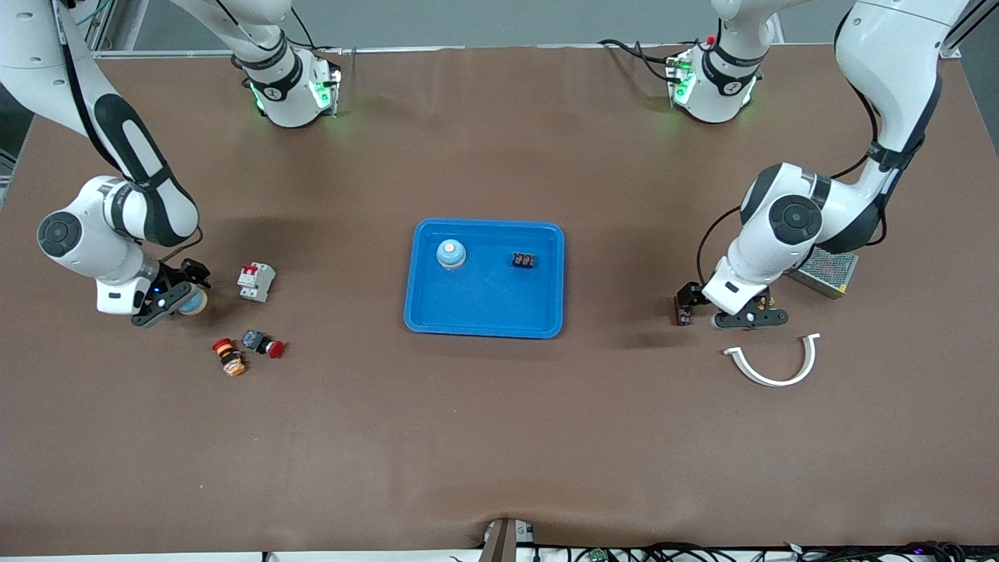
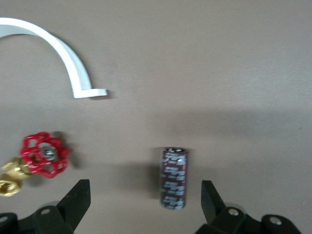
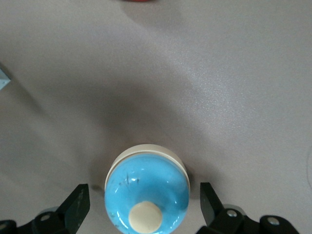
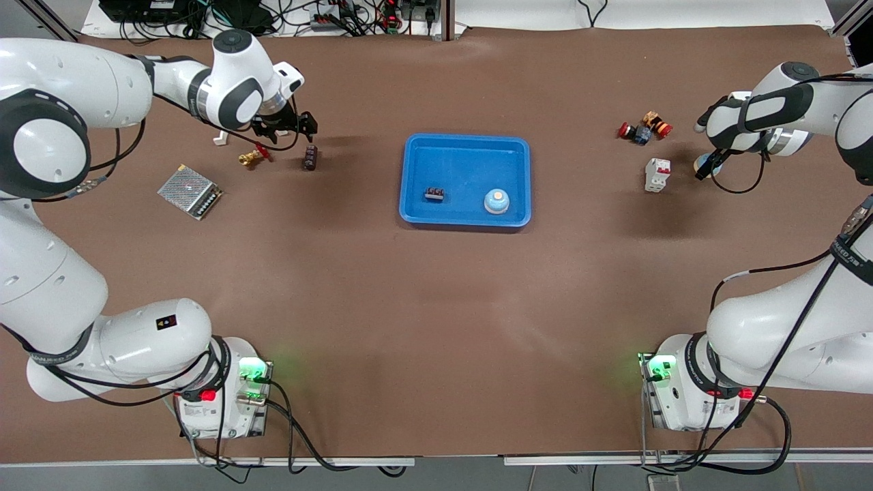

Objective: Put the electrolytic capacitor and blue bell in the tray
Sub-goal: 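Close the right gripper on the bell while the left gripper grasps the capacitor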

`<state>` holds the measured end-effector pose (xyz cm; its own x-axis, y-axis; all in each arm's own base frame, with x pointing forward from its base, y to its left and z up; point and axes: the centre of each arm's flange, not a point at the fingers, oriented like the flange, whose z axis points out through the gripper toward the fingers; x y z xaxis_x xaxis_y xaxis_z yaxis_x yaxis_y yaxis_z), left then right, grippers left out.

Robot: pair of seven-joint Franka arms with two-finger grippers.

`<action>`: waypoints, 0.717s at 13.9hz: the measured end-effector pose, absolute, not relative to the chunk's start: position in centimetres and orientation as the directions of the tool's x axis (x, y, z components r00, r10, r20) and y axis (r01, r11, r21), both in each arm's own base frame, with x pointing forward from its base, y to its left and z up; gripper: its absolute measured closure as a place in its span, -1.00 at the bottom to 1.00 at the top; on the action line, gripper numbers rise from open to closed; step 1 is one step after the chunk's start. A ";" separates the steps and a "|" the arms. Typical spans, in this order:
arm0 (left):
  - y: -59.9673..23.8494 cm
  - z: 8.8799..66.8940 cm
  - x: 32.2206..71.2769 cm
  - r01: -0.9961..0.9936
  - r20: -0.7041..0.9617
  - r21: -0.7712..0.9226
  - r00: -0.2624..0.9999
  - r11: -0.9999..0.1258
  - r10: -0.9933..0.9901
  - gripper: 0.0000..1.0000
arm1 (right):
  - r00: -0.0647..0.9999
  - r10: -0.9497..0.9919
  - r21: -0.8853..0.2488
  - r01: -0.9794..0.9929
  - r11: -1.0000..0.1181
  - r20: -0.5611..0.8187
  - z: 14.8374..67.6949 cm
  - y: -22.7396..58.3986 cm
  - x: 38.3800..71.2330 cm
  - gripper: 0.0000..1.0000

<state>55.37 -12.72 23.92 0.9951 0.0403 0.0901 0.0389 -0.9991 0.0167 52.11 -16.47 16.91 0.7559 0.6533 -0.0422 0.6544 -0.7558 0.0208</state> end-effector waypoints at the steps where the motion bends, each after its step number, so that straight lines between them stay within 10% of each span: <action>1: -13.0 23.4 54.9 0.041 0.106 0.038 0.993 -0.998 0.044 -1.00 | 0.756 0.653 0.021 0.654 -0.756 -0.042 16.9 -16.5 52.1 -1.00; 6: -13.8 21.6 53.2 0.036 0.117 0.066 0.992 -0.997 0.044 -1.00 | 0.755 0.654 0.031 0.655 -0.755 -0.035 17.3 -16.5 52.6 -0.35; 10: -14.8 19.8 52.4 0.011 0.148 0.014 0.989 -1.000 0.013 -1.00 | 0.762 0.646 0.021 0.647 -0.762 -0.032 18.3 -16.5 53.8 -0.35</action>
<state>52.44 -14.75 19.84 0.9890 0.0128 0.1476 0.0109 -0.9998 0.0137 53.85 -16.49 18.29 0.7625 0.6462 -0.0325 0.6469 -0.7623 0.0210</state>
